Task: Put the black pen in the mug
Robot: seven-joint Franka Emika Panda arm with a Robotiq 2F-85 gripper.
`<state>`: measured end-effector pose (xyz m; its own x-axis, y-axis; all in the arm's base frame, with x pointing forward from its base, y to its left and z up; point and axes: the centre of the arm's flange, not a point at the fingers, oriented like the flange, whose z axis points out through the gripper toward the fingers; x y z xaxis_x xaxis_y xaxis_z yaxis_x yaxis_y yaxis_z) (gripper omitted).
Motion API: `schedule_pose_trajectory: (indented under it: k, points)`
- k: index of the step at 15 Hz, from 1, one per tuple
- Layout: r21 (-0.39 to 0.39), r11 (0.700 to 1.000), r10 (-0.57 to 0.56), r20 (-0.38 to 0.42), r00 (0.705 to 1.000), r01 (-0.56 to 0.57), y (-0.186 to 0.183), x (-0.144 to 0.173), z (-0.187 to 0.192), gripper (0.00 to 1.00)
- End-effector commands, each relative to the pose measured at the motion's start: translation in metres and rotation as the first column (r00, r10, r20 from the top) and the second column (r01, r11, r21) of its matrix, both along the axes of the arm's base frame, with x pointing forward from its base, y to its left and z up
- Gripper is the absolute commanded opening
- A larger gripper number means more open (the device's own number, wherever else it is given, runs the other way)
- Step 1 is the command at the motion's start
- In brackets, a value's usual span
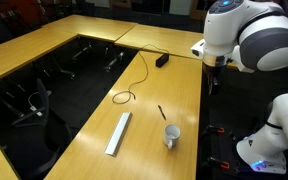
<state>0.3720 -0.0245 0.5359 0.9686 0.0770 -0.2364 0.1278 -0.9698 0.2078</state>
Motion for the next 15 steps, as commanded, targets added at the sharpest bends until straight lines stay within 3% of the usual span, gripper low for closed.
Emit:
schedule_pose_trajectory:
  k: [1, 2, 4, 8, 12, 15]
  points:
    - [0.0, 1.0, 0.0, 0.0, 1.0, 0.0, 0.0, 0.0, 0.0, 1.0]
    - [0.0, 1.0, 0.0, 0.0, 1.0, 0.0, 0.0, 0.0, 0.0, 1.0]
    - [0.011, 0.996, -0.092, 0.084, 0.992, 0.092, 0.001, 0.004, -0.006, 1.0]
    - [0.069, 0.957, -0.291, 0.196, 0.937, 0.282, -0.009, 0.033, -0.035, 1.0]
    - [0.156, 0.883, -0.469, 0.274, 0.839, 0.443, -0.04, 0.079, -0.077, 1.0]
    - [0.229, 0.799, -0.602, 0.303, 0.739, 0.556, -0.073, 0.117, -0.118, 1.0]
